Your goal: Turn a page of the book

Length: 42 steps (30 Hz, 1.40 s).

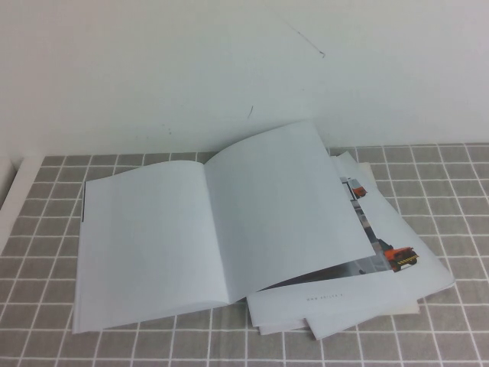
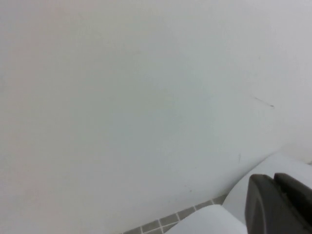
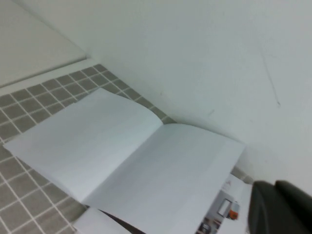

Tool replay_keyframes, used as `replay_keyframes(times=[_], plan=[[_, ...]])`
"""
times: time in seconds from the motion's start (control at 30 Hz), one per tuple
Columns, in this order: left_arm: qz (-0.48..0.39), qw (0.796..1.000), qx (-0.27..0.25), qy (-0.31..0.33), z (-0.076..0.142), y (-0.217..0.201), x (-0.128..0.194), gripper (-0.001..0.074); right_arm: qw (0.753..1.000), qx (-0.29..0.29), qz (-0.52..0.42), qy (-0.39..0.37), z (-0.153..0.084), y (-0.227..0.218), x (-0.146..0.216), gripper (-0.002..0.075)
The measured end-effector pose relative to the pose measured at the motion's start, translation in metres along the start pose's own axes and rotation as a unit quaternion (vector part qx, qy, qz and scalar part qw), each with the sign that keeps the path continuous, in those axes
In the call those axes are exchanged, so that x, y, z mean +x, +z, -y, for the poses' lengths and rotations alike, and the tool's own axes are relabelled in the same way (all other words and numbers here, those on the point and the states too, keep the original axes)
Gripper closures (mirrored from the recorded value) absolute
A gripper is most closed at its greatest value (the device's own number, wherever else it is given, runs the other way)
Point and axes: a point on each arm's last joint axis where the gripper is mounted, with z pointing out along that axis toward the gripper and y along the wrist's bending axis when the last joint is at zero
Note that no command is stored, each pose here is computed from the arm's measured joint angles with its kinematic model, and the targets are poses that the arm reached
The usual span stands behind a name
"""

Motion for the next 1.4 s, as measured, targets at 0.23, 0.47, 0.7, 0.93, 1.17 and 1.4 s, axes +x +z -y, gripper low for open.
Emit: replay_keyframes(times=[0.23, 0.47, 0.7, 0.93, 1.17, 1.4], plan=[[-0.030, 0.996, -0.061, -0.061, 0.010, -0.036, 0.060, 0.0738, 0.990, 0.131, 0.020, -0.042, -0.029, -0.038, 0.068, 0.0727], [-0.089, 0.991, -0.070, -0.068, 0.003, -0.006, 0.096, 0.0738, 0.988, 0.151, -0.004, -0.015, -0.049, -0.020, 0.154, 0.0727], [-0.101, 0.987, -0.098, -0.072, -0.004, 0.032, 0.158, 0.0738, 0.989, 0.138, -0.055, 0.009, -0.055, -0.002, 0.198, 0.0727], [-0.065, 0.988, -0.119, -0.068, -0.006, 0.044, 0.184, 0.0738, 0.988, 0.148, -0.052, 0.014, -0.054, 0.001, 0.204, 0.0727], [-0.039, 0.989, -0.125, -0.071, -0.007, 0.044, 0.180, 0.0738, 0.988, 0.140, -0.063, 0.023, -0.056, 0.004, 0.212, 0.0727], [-0.040, 0.989, -0.125, -0.071, -0.007, 0.045, 0.181, 0.0738, 0.989, 0.125, -0.078, 0.030, -0.059, 0.005, 0.217, 0.0727]])
